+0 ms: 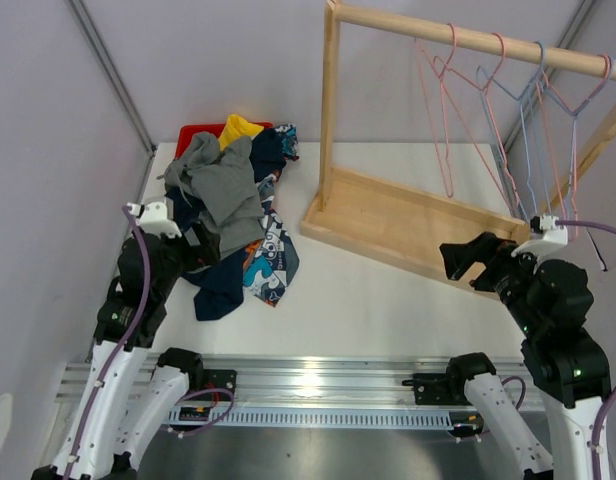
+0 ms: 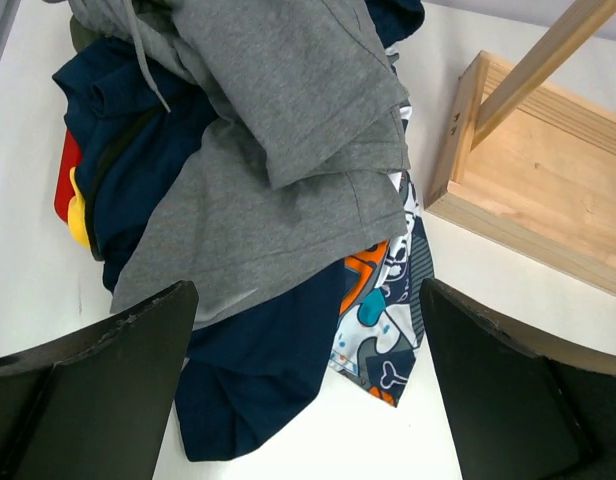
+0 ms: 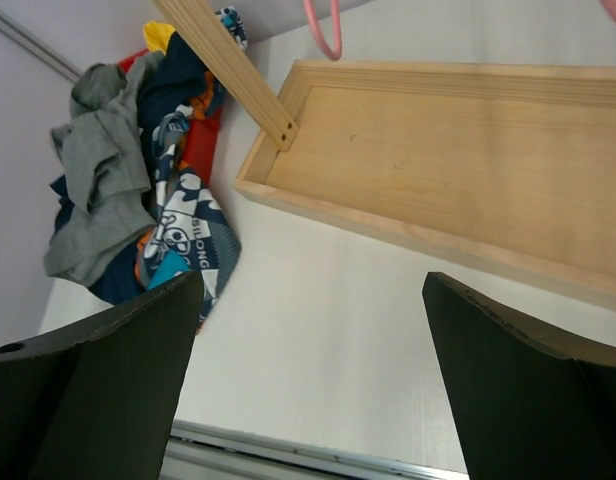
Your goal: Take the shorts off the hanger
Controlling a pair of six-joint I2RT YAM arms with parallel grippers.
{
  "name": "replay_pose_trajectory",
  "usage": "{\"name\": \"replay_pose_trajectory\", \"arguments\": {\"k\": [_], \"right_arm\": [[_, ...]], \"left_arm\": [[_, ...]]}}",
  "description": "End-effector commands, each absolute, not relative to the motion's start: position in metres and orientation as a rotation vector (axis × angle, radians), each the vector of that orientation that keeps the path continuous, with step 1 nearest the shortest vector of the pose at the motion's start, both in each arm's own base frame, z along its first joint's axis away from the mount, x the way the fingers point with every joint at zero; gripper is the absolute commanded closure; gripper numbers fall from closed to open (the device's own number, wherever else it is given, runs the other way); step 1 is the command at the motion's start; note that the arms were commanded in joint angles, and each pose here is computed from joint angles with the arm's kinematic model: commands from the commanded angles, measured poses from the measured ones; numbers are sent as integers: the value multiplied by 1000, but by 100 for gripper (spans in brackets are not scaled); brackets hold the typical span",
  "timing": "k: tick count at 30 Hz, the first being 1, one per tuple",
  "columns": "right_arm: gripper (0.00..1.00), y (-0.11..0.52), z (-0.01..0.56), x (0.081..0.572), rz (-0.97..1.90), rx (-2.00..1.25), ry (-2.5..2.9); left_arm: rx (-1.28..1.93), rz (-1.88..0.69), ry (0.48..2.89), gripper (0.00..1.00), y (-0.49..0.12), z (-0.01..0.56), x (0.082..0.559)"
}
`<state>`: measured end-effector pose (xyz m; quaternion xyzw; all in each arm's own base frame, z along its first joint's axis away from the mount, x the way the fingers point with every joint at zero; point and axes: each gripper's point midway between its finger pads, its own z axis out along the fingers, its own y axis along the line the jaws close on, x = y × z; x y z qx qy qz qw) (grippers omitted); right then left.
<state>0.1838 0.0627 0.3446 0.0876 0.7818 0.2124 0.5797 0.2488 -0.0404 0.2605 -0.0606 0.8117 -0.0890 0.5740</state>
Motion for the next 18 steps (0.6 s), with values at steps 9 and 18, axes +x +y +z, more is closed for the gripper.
{"name": "replay_pose_trajectory", "arguments": {"k": [9, 18], "right_arm": [[0, 14, 329, 152, 316, 276, 1517], [1, 15, 324, 148, 345, 293, 1498]], "left_arm": [[-186, -229, 1635, 1, -29, 303, 230], [-174, -234, 1652, 2, -31, 301, 232]]}}
